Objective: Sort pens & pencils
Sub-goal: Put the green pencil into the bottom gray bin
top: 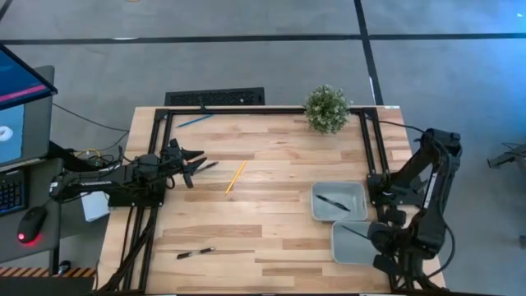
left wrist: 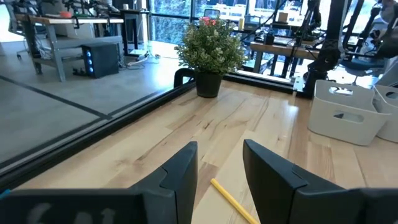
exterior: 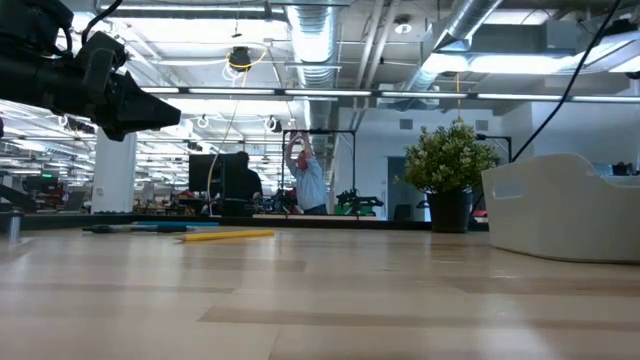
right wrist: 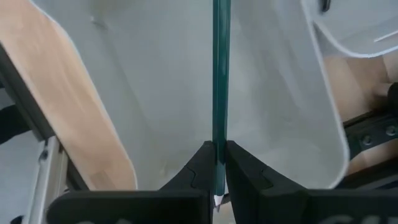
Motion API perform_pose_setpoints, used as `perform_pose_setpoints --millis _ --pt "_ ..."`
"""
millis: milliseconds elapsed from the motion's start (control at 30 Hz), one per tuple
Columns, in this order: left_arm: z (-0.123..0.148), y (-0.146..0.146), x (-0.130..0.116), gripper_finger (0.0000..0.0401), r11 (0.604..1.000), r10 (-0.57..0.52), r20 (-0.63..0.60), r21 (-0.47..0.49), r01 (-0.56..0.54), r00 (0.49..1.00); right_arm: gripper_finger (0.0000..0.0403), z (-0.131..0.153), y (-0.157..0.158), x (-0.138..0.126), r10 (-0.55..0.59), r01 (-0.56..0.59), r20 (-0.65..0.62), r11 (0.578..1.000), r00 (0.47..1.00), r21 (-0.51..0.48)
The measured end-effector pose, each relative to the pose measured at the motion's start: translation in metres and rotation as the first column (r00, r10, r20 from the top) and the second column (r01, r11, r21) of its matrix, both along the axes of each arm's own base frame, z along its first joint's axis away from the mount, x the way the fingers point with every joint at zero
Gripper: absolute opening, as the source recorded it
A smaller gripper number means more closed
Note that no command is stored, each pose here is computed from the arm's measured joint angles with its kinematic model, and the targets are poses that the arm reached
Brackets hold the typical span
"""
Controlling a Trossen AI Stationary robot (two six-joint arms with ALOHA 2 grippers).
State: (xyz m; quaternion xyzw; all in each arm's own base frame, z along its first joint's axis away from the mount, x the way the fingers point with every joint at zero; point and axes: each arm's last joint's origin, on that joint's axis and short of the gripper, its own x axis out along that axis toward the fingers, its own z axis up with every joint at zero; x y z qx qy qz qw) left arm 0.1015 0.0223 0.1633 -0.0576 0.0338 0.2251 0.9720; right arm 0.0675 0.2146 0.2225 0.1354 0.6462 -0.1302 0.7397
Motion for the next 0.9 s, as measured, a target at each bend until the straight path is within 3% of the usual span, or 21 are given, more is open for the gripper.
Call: perform_pose_setpoints --millis 367,900 --pt "0.0 0.0 0.0 0.0119 1.0 0.0 0.0 0.0 0.0 1.0 0.0052 -0.02 0.019 0.005 -0.001 0.002 -0.052 1.0 0.999 0.021" --pt "0.0 0.0 0.0 0.0119 1.0 -0.001 0.0 0.0 0.001 1.0 0.0052 -0.025 0.014 0.028 -0.054 0.056 -0.085 0.998 0.995 0.022"
